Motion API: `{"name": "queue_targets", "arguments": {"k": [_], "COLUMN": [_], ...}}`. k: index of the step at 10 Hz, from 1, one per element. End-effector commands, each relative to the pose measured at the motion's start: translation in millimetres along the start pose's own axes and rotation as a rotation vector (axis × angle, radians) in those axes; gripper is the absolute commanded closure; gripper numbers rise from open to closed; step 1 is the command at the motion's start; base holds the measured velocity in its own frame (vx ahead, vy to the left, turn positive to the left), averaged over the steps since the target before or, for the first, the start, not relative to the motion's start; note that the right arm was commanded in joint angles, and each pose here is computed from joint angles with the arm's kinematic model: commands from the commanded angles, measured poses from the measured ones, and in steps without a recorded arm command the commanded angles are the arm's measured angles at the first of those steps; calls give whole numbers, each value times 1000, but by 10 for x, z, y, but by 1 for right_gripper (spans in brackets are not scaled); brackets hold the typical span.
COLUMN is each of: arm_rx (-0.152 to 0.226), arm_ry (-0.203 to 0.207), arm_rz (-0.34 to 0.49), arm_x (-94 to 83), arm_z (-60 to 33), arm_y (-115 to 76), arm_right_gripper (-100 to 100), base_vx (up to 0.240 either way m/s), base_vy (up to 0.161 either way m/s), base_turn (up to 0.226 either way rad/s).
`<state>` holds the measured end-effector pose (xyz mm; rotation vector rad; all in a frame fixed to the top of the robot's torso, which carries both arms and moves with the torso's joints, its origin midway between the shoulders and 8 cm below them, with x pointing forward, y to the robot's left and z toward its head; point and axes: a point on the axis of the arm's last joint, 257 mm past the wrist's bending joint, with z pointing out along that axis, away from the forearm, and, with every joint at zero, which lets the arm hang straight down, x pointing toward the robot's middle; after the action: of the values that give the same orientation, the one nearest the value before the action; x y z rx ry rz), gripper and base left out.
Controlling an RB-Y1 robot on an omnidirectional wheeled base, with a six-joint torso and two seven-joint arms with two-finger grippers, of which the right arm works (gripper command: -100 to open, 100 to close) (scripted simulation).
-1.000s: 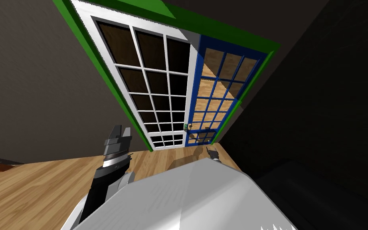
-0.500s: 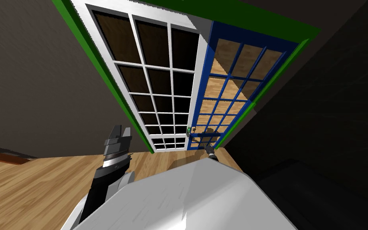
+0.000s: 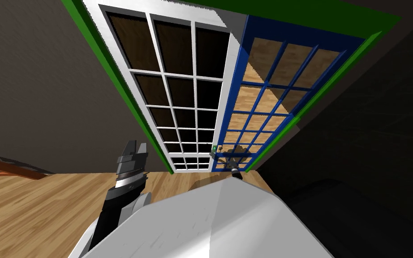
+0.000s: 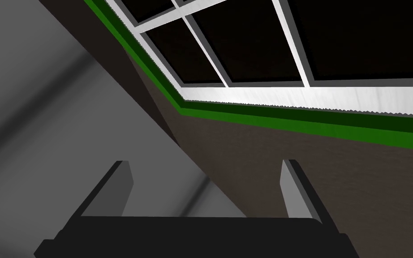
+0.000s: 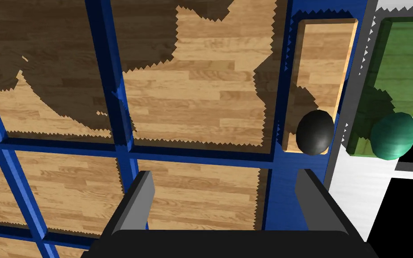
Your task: Pull the door open
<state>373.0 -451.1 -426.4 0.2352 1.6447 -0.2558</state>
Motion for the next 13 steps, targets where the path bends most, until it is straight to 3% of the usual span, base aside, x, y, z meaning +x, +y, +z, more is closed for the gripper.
{"name": "queue_targets", "arguments": {"k": [1, 5, 6, 7, 12, 13], "arm_rx": [-16, -67, -58, -58, -58, -40], "arm_ry": [-19, -79, -69, -69, -69, -44], "arm_rz": [7, 30, 28, 28, 28, 39], "arm_x": [-71, -327, -286, -286, -286, -178], "arm_z": [94, 339, 322, 322, 322, 228], "arm_y": [129, 495, 465, 465, 465, 342], "arm_right_gripper": [-100, -100, -100, 100, 100, 100], "base_vx": [170, 205, 78, -29, -12, -81], "base_vy": [-3, 13, 5, 12, -1, 9], "base_turn": [83, 100, -16, 3, 6, -16]}}
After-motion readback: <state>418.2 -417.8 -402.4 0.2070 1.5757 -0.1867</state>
